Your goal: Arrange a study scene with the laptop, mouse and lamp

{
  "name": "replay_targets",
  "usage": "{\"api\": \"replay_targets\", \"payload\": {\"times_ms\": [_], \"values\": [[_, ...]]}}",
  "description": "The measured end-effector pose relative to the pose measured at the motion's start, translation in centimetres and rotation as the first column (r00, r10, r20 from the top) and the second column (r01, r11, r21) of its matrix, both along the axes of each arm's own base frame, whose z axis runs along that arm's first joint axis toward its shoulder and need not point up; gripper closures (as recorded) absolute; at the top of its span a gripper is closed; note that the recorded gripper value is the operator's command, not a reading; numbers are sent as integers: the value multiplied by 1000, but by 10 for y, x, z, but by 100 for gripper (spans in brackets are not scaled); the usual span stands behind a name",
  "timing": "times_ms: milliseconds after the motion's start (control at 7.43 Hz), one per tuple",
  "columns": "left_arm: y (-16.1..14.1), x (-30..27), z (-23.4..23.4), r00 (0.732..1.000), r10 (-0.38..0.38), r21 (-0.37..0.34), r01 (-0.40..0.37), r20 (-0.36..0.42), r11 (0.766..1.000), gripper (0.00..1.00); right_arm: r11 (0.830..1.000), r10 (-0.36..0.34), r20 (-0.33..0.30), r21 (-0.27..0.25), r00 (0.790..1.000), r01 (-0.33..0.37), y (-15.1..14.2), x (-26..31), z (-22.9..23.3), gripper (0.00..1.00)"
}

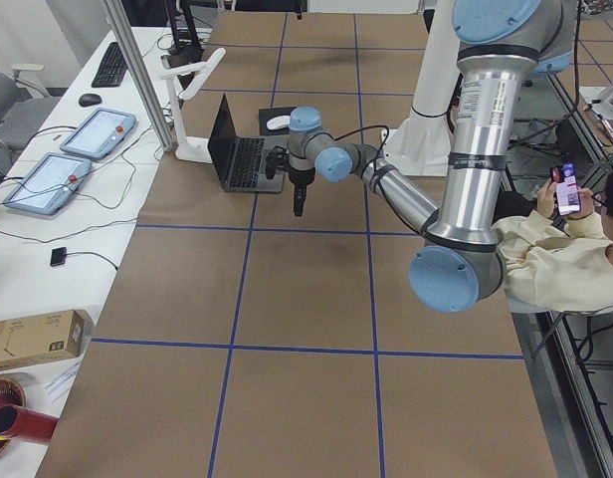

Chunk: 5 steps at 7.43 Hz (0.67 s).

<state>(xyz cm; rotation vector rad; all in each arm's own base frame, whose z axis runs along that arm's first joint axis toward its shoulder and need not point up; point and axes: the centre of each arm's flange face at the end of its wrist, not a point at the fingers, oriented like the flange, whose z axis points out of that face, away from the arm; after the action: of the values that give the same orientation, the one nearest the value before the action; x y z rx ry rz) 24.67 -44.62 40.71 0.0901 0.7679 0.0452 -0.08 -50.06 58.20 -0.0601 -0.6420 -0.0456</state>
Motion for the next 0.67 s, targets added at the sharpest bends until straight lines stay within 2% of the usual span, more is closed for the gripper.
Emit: {"api": "replay_targets", "payload": {"times_ms": [269, 673], "values": [[-34, -86, 66, 998, 57, 10, -57, 2, 998, 1, 999, -33, 18, 4, 999, 33, 7, 31, 36, 0], [-63, -191, 170, 992, 114, 40, -116, 55, 992, 0, 996, -88, 26, 16, 996, 87, 21, 56, 75, 0]]}}
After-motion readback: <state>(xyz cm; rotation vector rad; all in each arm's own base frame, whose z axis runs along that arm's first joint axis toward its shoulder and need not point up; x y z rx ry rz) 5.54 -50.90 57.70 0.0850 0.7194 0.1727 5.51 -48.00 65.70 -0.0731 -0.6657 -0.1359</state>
